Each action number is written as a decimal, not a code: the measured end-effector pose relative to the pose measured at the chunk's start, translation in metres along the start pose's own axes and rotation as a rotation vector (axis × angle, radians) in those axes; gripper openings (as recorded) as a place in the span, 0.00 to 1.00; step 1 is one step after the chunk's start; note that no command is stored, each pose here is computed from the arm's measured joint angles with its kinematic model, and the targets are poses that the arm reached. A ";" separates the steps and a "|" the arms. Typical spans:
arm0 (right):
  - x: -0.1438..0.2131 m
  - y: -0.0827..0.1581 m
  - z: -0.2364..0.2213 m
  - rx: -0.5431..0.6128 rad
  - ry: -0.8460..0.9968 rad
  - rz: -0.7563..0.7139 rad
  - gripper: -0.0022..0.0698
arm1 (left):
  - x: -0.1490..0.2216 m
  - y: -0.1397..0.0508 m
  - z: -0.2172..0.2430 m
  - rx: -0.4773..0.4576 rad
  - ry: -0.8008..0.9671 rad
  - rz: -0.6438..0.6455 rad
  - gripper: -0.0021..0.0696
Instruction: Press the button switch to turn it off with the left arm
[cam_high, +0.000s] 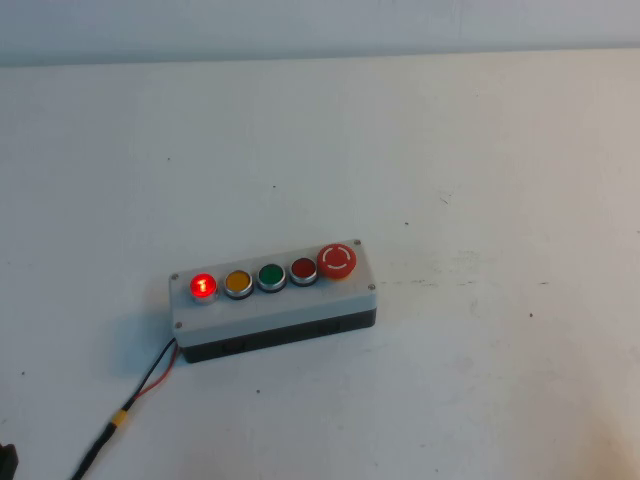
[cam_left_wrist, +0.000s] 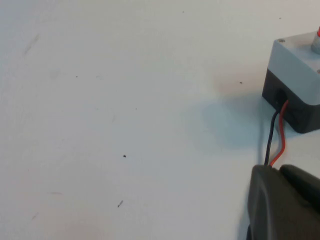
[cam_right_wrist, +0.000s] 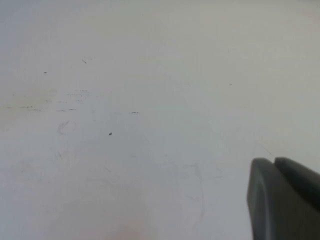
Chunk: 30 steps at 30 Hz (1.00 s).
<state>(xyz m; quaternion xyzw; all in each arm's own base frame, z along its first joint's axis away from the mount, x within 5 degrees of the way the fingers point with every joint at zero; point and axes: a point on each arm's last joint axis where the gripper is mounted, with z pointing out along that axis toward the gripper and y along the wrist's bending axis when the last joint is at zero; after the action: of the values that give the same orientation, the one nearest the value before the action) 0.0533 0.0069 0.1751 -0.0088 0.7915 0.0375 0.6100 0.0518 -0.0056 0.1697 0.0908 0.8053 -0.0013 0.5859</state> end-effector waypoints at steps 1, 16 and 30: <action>0.000 0.000 0.000 0.000 0.000 0.000 0.01 | 0.000 0.000 0.000 0.000 0.000 0.000 0.03; 0.000 0.000 0.000 0.000 0.000 0.000 0.01 | 0.000 0.000 0.000 0.000 0.000 0.000 0.03; 0.000 0.000 0.000 0.000 0.000 0.000 0.01 | -0.001 0.000 0.000 0.003 -0.009 -0.010 0.03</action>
<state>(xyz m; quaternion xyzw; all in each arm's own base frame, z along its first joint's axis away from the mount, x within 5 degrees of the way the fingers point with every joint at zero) 0.0533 0.0069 0.1751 -0.0088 0.7915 0.0375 0.6100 0.0520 -0.0060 0.1704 0.0878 0.8032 -0.0060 0.5892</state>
